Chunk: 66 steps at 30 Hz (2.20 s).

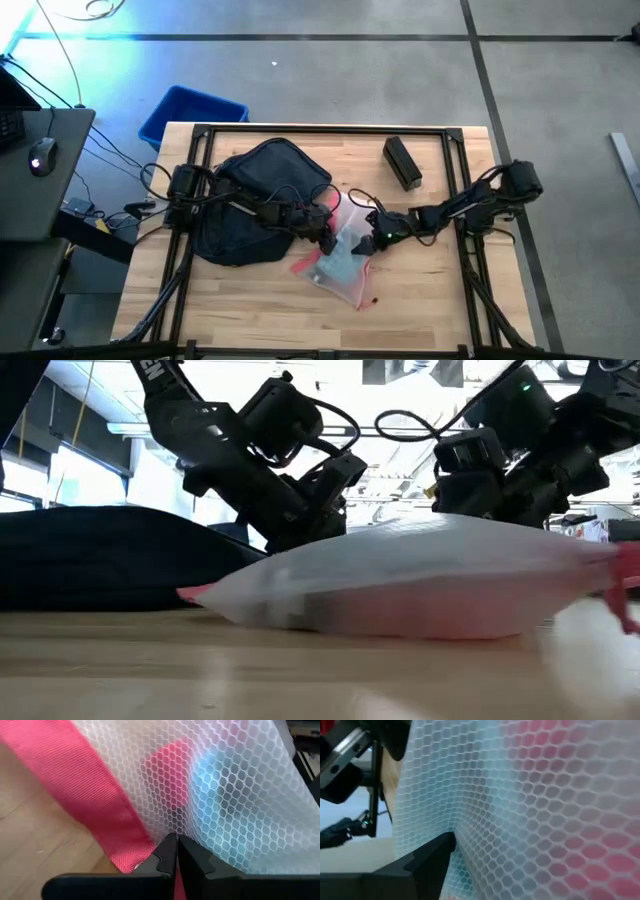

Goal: Unpack backpack
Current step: Put the transparent pink zip bag into the blue backpack

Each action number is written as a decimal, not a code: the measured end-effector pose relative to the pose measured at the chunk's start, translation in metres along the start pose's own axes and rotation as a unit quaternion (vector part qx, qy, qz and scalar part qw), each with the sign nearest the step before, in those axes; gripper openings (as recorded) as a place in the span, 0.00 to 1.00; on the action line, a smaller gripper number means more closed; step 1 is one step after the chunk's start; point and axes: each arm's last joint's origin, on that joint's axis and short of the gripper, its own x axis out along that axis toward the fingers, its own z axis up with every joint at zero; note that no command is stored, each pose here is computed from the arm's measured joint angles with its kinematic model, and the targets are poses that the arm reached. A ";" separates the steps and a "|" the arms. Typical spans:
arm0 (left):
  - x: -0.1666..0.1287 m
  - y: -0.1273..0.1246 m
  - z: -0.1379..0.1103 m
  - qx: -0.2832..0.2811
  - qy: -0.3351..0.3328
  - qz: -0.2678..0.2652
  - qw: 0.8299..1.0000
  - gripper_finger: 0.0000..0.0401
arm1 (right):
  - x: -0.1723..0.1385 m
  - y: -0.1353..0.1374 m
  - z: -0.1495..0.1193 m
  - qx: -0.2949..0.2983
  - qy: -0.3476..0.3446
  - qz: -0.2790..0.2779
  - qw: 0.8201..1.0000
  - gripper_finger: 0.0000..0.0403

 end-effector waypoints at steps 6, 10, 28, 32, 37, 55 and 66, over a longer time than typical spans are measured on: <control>-0.022 -0.010 0.008 0.022 0.002 0.004 1.000 0.00 | -0.002 0.006 -0.006 -0.013 -0.017 0.002 1.000 0.27; -0.059 -0.034 0.028 0.061 -0.020 -0.006 0.998 0.00 | -0.012 0.019 -0.006 -0.034 -0.029 0.030 0.999 0.12; -0.197 -0.028 0.013 0.102 0.124 0.282 0.946 0.00 | -0.117 0.048 0.009 -0.072 -0.225 0.029 0.971 0.12; -0.183 0.001 -0.013 0.070 0.186 0.289 0.936 0.00 | -0.137 0.054 0.013 -0.067 -0.278 0.059 0.956 0.12; -0.156 0.017 -0.035 -0.001 0.181 0.195 0.964 0.00 | -0.151 0.053 0.016 -0.069 -0.313 0.060 0.945 0.12; -0.160 -0.060 0.059 0.067 -0.099 0.021 0.993 0.00 | -0.168 0.057 0.031 -0.093 -0.321 0.040 0.942 0.12; -0.167 -0.052 0.056 0.277 -0.019 0.118 0.954 0.21 | -0.192 0.078 0.024 -0.069 -0.214 -0.049 0.973 0.12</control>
